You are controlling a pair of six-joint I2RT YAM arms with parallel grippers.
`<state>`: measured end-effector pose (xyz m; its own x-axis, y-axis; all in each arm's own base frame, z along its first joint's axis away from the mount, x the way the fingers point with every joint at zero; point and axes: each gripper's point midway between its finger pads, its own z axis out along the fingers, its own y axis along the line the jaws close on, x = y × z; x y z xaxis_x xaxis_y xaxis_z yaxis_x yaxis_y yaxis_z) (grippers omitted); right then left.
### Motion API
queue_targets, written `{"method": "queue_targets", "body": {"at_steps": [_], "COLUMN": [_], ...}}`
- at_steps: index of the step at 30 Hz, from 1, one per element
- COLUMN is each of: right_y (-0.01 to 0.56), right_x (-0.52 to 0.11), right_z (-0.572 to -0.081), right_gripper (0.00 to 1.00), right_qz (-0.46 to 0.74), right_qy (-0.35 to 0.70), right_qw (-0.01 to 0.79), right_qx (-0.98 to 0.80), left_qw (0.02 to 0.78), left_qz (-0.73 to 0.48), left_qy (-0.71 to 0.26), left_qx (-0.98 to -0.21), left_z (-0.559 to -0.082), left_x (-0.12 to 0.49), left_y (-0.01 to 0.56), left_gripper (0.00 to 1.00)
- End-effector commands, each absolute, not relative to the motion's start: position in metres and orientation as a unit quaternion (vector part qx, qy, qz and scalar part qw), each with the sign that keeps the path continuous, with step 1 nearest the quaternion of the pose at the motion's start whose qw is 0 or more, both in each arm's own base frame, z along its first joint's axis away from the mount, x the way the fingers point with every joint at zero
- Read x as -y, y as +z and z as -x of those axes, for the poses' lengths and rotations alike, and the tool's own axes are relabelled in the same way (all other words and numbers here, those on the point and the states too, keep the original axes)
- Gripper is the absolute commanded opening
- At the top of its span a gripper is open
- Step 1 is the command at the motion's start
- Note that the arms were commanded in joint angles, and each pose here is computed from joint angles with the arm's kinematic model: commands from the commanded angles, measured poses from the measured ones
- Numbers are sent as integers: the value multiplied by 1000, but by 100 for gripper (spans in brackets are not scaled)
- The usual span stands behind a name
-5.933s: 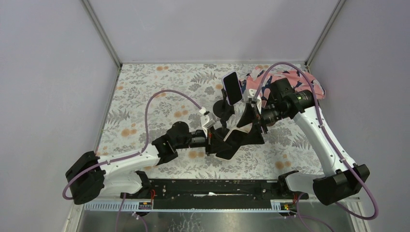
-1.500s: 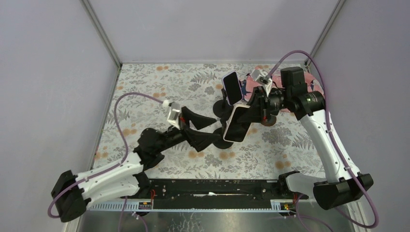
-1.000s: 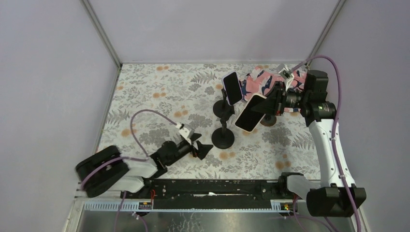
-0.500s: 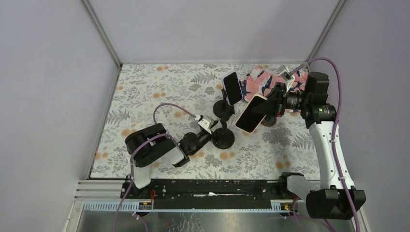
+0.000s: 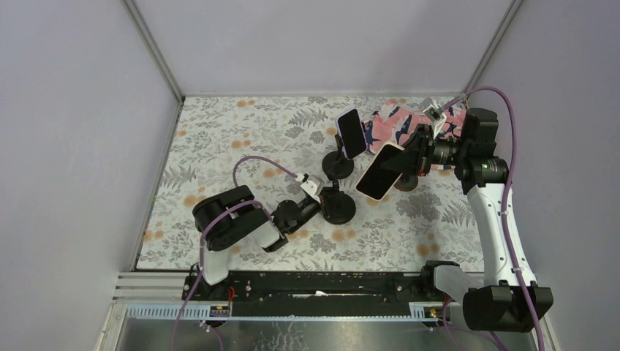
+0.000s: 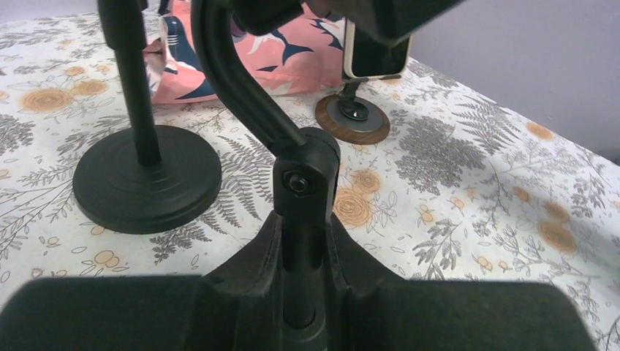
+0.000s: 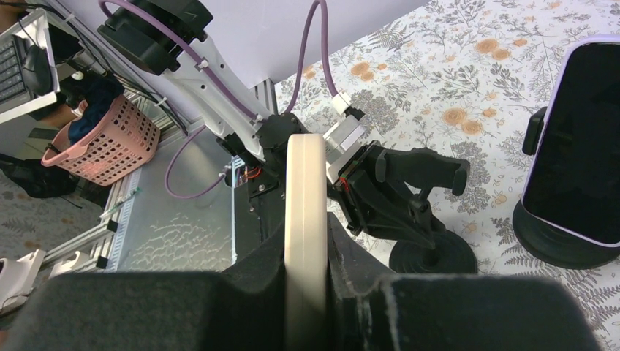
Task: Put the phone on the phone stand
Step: Adjust the phone stand at the center of the board.
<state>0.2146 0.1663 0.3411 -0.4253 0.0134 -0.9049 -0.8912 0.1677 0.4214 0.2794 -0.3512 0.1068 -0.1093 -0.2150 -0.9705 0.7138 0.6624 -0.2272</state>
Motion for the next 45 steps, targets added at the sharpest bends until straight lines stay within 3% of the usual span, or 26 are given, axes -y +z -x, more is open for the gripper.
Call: {"method": "queue_targets", "body": {"at_steps": [1,11,16,23,28,29,30,33,39,45], "right_y": [354,354,353,354,353,354,354,354,354,353], "right_x": [-167,-167,-167,-167,-167,-167,-167,-167,-167,-167], "right_z": [-203,-201,-202,-200,-200,-200,-200,-199,-199,-198], "right_gripper": [0,0,0,0,0,0,0,0,0,0], "right_qz": [364,367,365,365,367,368,367,369,369,369], "right_qy": [555,560,562,564,566,566,566,566,566,565], "right_qw": [420,417,415,414,413,413,413,414,414,415], "right_qx": [-619,-614,-615,-614,-613,-612,-612,-611,-611,-611], "left_qw": [639,528,507,561,589,597,593,595,568,526], "left_qz": [-231,-464,-513,-473,-422,-412,-390,-358,-359,-332], "left_qy": [-398,-512,-502,-456,-426,-417,-415,-394,-389,-414], "left_qx": [-617,-493,-477,-505,-542,-548,-569,-602,-630,-665], "left_z": [-264,-182,-173,-202,-210,-212,-213,-207,-169,-139], "left_x": [355,352,352,347,326,321,314,301,298,291], "left_y": [121,114,99,101,109,111,108,103,96,93], "left_gripper": [11,13,29,51,57,59,67,72,66,33]}}
